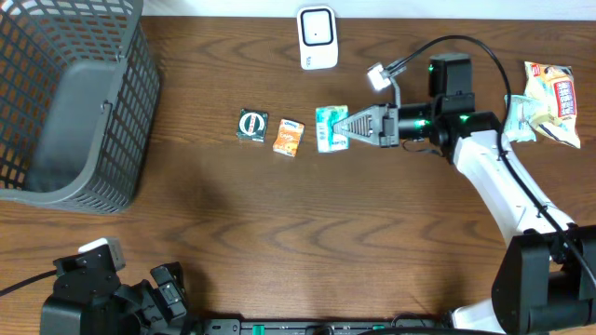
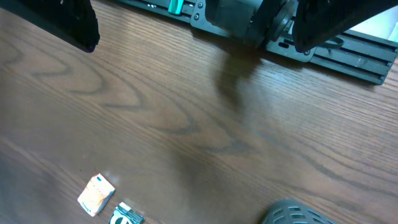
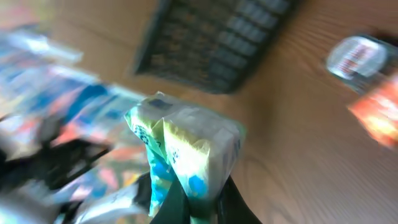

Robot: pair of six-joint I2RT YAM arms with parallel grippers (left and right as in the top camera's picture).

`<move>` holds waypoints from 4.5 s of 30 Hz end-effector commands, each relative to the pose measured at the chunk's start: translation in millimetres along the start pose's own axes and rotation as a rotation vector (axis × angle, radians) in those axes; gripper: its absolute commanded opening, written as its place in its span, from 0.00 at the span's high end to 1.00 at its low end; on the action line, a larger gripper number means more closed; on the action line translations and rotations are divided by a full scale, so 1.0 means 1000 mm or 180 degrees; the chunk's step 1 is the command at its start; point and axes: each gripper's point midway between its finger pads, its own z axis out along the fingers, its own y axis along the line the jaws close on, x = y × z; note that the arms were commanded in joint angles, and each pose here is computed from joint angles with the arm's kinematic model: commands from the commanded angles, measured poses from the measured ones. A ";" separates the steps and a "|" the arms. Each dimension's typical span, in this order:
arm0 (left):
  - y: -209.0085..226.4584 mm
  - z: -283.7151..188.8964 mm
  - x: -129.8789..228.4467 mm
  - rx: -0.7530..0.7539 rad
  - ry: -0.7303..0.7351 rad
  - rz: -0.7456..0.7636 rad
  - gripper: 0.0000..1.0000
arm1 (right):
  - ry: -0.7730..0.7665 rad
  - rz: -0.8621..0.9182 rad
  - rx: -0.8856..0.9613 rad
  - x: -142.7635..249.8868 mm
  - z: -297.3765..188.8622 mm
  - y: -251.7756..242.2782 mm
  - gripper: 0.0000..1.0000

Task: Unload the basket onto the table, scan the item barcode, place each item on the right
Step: 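Hold the teal tissue pack beneath the white scanner, then carry the teal tissue pack to the right table edge and release, then move the right gripper to the orange tissue pack and grasp it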

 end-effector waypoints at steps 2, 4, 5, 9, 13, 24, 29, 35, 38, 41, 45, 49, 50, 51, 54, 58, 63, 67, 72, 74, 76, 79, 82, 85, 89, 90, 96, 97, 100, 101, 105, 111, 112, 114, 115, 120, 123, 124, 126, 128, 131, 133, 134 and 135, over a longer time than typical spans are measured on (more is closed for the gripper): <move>0.001 -0.001 -0.002 -0.0024 -0.0027 -0.0037 0.02 | -0.0112 0.0176 0.1724 0.006 0.001 -0.077 0.99; 0.001 -0.001 -0.002 -0.0024 -0.0027 -0.0037 0.02 | -0.0074 0.0160 0.2204 0.013 -0.003 -0.094 0.99; 0.001 -0.001 -0.002 -0.0024 -0.0027 -0.0037 0.02 | -0.0052 0.0099 0.2414 0.014 -0.005 -0.100 0.99; 0.001 -0.001 -0.002 -0.0024 -0.0027 -0.0037 0.03 | -0.0116 -0.0199 0.2955 -0.001 -0.017 -0.107 0.99; 0.001 -0.001 -0.002 -0.0024 -0.0027 -0.0037 0.02 | -0.0187 -0.0565 0.3146 -0.025 -0.022 -0.101 0.99; 0.001 -0.001 -0.002 -0.0024 -0.0027 -0.0037 0.02 | -0.0340 -0.1249 0.3538 -0.140 -0.015 -0.103 0.99; 0.001 -0.001 -0.002 -0.0024 -0.0027 -0.0037 0.02 | -0.0343 -0.1706 0.4343 -0.194 -0.024 -0.134 0.99; 0.001 -0.001 -0.002 -0.0024 -0.0027 -0.0037 0.02 | -0.0190 -0.2847 0.4752 -0.239 -0.008 -0.145 0.99; 0.001 -0.001 -0.002 -0.0024 -0.0027 -0.0037 0.02 | -0.0059 -0.3372 0.4923 -0.251 0.006 -0.148 0.99; 0.001 -0.001 -0.002 -0.0024 -0.0027 -0.0037 0.02 | 0.0425 -0.3882 0.4973 -0.246 0.025 -0.163 0.99; 0.001 -0.001 -0.002 -0.0024 -0.0027 -0.0037 0.02 | 0.0972 -0.4344 0.5097 -0.237 0.042 -0.180 0.99; 0.001 -0.001 -0.002 -0.0024 -0.0027 -0.0037 0.02 | 0.0997 -0.4389 0.5081 -0.235 0.050 -0.181 0.99; 0.001 -0.001 -0.002 -0.0024 -0.0027 -0.0037 0.02 | 0.0997 -0.4389 0.5081 -0.235 0.050 -0.181 0.99; 0.001 -0.001 -0.002 -0.0024 -0.0027 -0.0037 0.02 | 0.1002 -0.4383 0.5094 -0.235 0.049 -0.181 0.99; 0.001 -0.001 -0.002 -0.0024 -0.0027 -0.0037 0.03 | 0.1049 -0.4344 0.5123 -0.234 0.044 -0.184 0.99; 0.001 -0.001 -0.002 -0.0024 -0.0027 -0.0037 0.02 | 0.1158 -0.4262 0.5092 -0.227 0.042 -0.190 0.99; 0.001 -0.001 -0.002 -0.0024 -0.0027 -0.0037 0.03 | 0.0823 -0.4002 0.5103 -0.231 0.037 -0.184 0.99; 0.001 -0.001 -0.002 -0.0024 -0.0027 -0.0037 0.02 | 0.0515 -0.3745 0.5180 -0.243 0.010 -0.166 0.99; 0.001 -0.001 -0.002 -0.0024 -0.0027 -0.0037 0.02 | 0.0390 -0.3075 0.5452 -0.246 -0.078 -0.161 0.99; 0.001 -0.001 -0.002 -0.0024 -0.0027 -0.0037 0.02 | 0.0337 -0.2629 0.5585 -0.237 -0.118 -0.169 0.99; 0.001 -0.001 -0.002 -0.0024 -0.0027 -0.0037 0.02 | 0.0280 -0.2032 0.5696 -0.220 -0.167 -0.186 0.99; 0.001 -0.001 -0.002 -0.0024 -0.0027 -0.0037 0.02 | 0.0255 -0.1225 0.5852 -0.186 -0.235 -0.210 0.99; 0.001 -0.001 -0.002 -0.0024 -0.0027 -0.0037 0.02 | 0.0217 -0.0530 0.5946 -0.151 -0.292 -0.226 0.99; 0.001 -0.001 -0.002 -0.0024 -0.0027 -0.0037 0.02 | 0.0280 -0.0144 0.5971 -0.124 -0.335 -0.234 0.99; 0.001 -0.001 -0.002 -0.0024 -0.0027 -0.0037 0.03 | 0.0239 0.0155 0.6043 -0.104 -0.379 -0.238 0.99; 0.001 -0.001 -0.002 -0.0024 -0.0027 -0.0037 0.02 | 0.0205 0.0197 0.6014 -0.101 -0.385 -0.240 0.99; 0.001 -0.001 -0.002 -0.0024 -0.0027 -0.0037 0.02 | -0.0035 0.0452 0.5921 -0.087 -0.412 -0.246 0.60; 0.001 -0.001 -0.002 -0.0024 -0.0027 -0.0037 0.02 | -0.0119 0.0539 0.5932 -0.085 -0.416 -0.246 0.58; 0.001 -0.001 -0.002 -0.0024 -0.0027 -0.0037 0.02 | -0.0323 0.0766 0.5949 -0.078 -0.425 -0.246 0.59; 0.001 -0.001 -0.002 -0.0024 -0.0027 -0.0037 0.02 | -0.0326 0.0804 0.5935 -0.076 -0.425 -0.246 0.56; 0.001 -0.001 -0.002 -0.0024 -0.0027 -0.0037 0.02 | -0.0280 0.0788 0.5535 -0.075 -0.400 -0.250 0.53; 0.001 -0.001 -0.002 -0.0024 -0.0027 -0.0037 0.02 | -0.0338 0.0558 0.3992 -0.096 -0.296 -0.242 0.48; 0.001 -0.001 -0.002 -0.0024 -0.0027 -0.0037 0.02 | -0.0339 0.0506 0.3643 -0.100 -0.271 -0.235 0.48; 0.001 -0.001 -0.002 -0.0024 -0.0027 -0.0037 0.03 | -0.0347 0.0396 0.2974 -0.110 -0.225 -0.215 0.48; 0.001 -0.001 -0.002 -0.0024 -0.0027 -0.0037 0.02 | -0.0344 0.0355 0.2735 -0.113 -0.208 -0.206 0.48; 0.001 -0.001 -0.002 -0.0024 -0.0027 -0.0037 0.02 | -0.0146 0.0165 0.1791 -0.119 -0.121 -0.159 0.47; 0.001 -0.001 -0.002 -0.0024 -0.0027 -0.0037 0.02 | 0.0110 0.0067 0.1757 -0.111 -0.078 -0.151 0.47; 0.001 -0.001 -0.002 -0.0024 -0.0027 -0.0037 0.02 | 0.0200 0.0048 0.1793 -0.108 -0.064 -0.151 0.46; 0.001 -0.001 -0.002 -0.0024 -0.0027 -0.0037 0.02 | 0.0373 0.0102 0.1995 -0.097 -0.037 -0.153 0.46; 0.001 -0.001 -0.002 -0.0024 -0.0027 -0.0037 0.02 | 0.0497 0.0183 0.2307 -0.087 -0.018 -0.159 0.50; 0.001 -0.001 -0.002 -0.0023 -0.0026 -0.0037 0.02 | 0.0713 0.0046 0.2636 -0.073 0.014 -0.159 0.58; 0.001 -0.001 -0.002 -0.0024 -0.0027 -0.0037 0.02 | 0.0843 -0.0129 0.2728 -0.065 0.038 -0.154 0.61; 0.001 -0.001 -0.002 -0.0024 -0.0027 -0.0037 0.02 | 0.0902 -0.0206 0.2759 -0.060 0.049 -0.151 0.61; 0.001 -0.001 -0.002 -0.0024 -0.0027 -0.0037 0.02 | 0.0965 -0.0272 0.2774 -0.054 0.061 -0.148 0.61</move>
